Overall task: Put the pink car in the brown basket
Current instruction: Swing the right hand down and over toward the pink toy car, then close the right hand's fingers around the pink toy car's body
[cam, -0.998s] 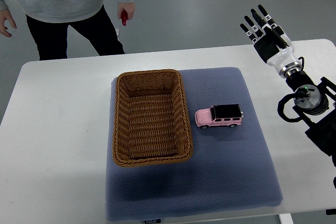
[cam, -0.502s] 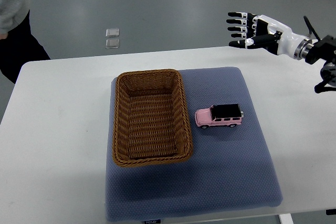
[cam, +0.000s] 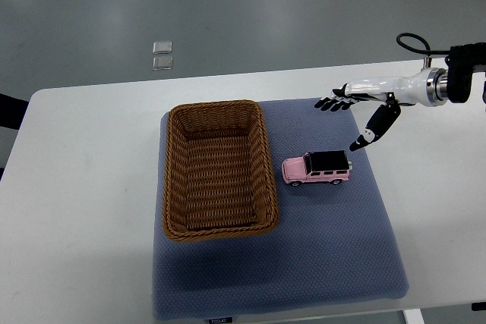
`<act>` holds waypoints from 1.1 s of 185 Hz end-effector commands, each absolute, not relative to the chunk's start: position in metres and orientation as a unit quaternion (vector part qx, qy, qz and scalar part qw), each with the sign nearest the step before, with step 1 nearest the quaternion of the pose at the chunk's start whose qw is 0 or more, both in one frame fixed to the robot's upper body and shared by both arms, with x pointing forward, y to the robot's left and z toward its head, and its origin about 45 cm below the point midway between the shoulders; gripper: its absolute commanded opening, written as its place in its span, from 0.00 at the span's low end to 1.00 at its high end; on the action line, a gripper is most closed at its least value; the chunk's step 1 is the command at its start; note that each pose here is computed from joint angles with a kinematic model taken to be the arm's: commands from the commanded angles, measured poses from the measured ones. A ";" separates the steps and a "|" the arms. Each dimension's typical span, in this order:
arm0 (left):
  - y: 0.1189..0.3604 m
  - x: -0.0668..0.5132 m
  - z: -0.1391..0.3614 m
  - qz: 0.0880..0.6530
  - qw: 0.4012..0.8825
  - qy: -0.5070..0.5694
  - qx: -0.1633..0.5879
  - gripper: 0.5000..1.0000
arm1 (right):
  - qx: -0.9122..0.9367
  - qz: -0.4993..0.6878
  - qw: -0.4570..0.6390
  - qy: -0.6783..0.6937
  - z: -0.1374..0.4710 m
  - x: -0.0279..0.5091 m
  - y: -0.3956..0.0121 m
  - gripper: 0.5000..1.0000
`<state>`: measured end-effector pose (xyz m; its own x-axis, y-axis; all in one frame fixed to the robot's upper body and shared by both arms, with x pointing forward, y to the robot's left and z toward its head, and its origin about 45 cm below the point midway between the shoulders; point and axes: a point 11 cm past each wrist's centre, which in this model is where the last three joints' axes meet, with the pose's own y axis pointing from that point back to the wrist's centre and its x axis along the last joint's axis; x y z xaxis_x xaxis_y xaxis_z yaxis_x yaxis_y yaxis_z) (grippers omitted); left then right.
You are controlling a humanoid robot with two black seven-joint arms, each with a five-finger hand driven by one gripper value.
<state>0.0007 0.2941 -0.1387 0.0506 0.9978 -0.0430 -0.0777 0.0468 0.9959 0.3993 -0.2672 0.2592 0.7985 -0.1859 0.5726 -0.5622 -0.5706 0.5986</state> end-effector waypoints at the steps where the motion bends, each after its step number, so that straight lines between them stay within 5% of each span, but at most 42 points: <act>1: 0.295 0.001 -0.139 0.496 0.542 0.479 0.481 1.00 | 0.858 0.219 0.407 -0.226 0.242 0.393 -0.267 0.83; 169: 0.298 0.001 -0.139 0.499 0.539 0.477 0.483 1.00 | 0.868 0.177 0.385 -0.259 0.172 0.371 -0.242 0.79; 204: 0.298 0.001 -0.139 0.499 0.539 0.477 0.482 1.00 | 0.867 0.181 0.390 -0.253 0.168 0.369 -0.242 0.50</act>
